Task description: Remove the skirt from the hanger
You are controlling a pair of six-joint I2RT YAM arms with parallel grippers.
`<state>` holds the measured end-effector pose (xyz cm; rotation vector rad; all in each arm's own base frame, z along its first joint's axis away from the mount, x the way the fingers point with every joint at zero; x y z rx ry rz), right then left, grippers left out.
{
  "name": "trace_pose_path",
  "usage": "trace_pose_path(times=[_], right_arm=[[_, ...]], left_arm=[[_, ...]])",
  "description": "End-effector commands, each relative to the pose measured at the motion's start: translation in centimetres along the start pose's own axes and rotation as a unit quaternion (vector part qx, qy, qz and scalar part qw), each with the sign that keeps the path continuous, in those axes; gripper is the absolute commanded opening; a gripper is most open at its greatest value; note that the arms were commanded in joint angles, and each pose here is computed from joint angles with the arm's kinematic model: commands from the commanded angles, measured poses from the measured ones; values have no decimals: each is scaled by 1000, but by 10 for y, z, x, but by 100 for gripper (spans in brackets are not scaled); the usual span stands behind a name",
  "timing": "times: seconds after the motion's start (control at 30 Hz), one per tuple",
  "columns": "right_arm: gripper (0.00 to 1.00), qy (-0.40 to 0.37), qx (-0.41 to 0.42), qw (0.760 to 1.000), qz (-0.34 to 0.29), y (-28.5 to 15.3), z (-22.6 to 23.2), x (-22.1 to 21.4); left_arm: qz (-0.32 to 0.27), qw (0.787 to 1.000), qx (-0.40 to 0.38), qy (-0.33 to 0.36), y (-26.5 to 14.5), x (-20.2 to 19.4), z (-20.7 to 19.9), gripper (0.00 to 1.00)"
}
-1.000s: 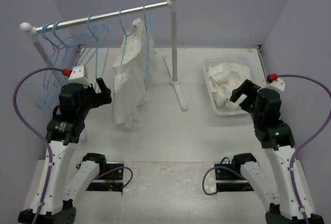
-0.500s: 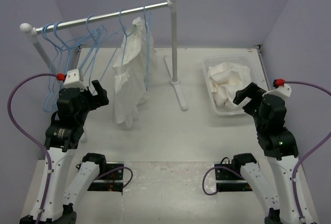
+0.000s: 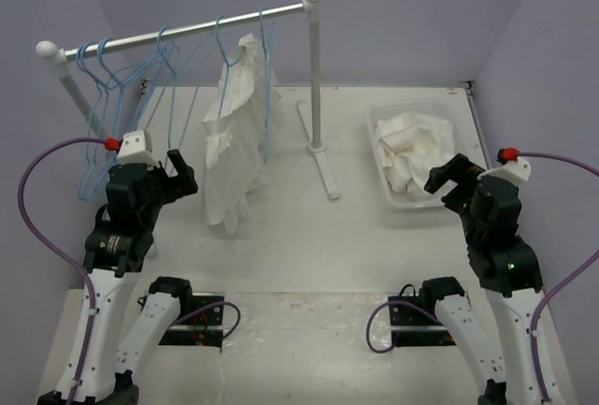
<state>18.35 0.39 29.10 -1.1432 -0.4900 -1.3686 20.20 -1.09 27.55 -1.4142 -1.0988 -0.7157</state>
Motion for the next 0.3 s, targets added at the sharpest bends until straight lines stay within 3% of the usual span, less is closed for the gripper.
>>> trace_pose_path(times=[0.0, 0.27], right_arm=[[99, -2, -6, 1000, -10, 0, -1, 4], [99, -2, -3, 1000, -15, 6, 1, 3]], left_arm=[[-13, 1000, -2, -10, 0, 4, -1, 100], [-4, 1000, -2, -8, -2, -1, 0, 100]])
Point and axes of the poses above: each gripper's point midway between its finger pads, its own y axis out along the fingers, its own z axis along the line the jaws close on, x = y × z, the point moved 4 cm from there along -y, back along the fingers, and after that the axes turned 3 degrees about y, right-handed, at the moved point
